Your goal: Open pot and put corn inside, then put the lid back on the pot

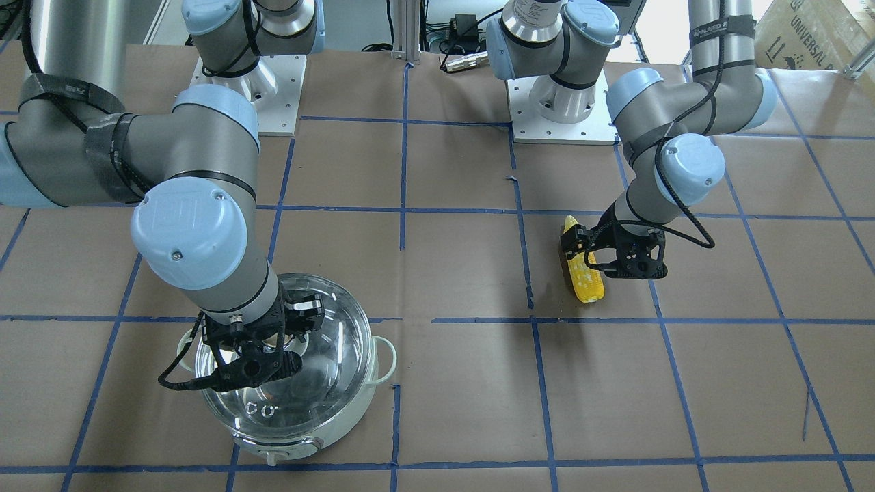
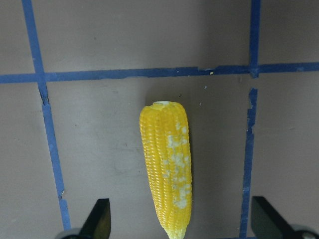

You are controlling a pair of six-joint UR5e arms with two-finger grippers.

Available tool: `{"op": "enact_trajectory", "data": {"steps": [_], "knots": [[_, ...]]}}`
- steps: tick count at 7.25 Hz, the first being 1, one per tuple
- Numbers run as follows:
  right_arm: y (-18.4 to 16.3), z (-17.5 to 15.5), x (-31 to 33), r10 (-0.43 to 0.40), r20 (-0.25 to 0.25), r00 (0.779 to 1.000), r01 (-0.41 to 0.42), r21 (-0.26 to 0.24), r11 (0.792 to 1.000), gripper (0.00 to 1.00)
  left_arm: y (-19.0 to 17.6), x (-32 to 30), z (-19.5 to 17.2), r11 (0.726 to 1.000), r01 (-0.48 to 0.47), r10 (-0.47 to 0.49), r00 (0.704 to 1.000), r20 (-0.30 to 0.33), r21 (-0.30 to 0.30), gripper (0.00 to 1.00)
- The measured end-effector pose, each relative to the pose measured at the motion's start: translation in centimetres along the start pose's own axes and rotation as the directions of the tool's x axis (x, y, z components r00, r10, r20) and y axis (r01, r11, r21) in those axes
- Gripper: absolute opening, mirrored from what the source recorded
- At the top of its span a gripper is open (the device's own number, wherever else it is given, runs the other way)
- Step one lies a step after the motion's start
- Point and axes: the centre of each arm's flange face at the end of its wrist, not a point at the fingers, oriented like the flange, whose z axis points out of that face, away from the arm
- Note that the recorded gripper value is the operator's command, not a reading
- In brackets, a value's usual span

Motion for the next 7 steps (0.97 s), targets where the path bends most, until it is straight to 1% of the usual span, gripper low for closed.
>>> {"op": "enact_trajectory", "data": {"steps": [1,2,3,4,5,7], "knots": [[0.3,-0.8,0.0,-0.003,-0.005,1.000,0.003,-0.009,1.000,0.42,0.1,0.0,2.1,1.000,0.000,0.000,1.000,0.006,0.019,0.97],[0.6,-1.7,0.2,-0.003,-0.007,1.000,0.003,-0.015,1.000,0.41,0.2,0.1,3.0,1.000,-0.001,0.001,1.000,0.007,0.028,0.75],[1.3,-3.2,0.4,0.000,-0.008,1.000,0.000,-0.016,1.000,0.41,0.3,0.1,3.1,0.999,-0.003,0.003,1.000,0.007,0.033,0.43],[2.6,-5.3,0.6,0.003,-0.008,1.000,-0.003,-0.020,1.000,0.39,0.3,0.1,3.1,0.999,-0.004,0.004,1.000,0.007,0.038,0.15],[4.7,-8.0,0.9,0.011,-0.008,1.000,-0.011,-0.026,1.000,0.37,0.4,0.2,3.0,0.999,-0.005,0.005,1.000,0.007,0.037,0.07],[9.7,-13.6,2.9,0.035,-0.003,0.999,-0.035,-0.026,0.999,0.36,0.1,0.6,2.3,0.999,0.002,-0.002,1.000,0.007,0.042,0.06]]}}
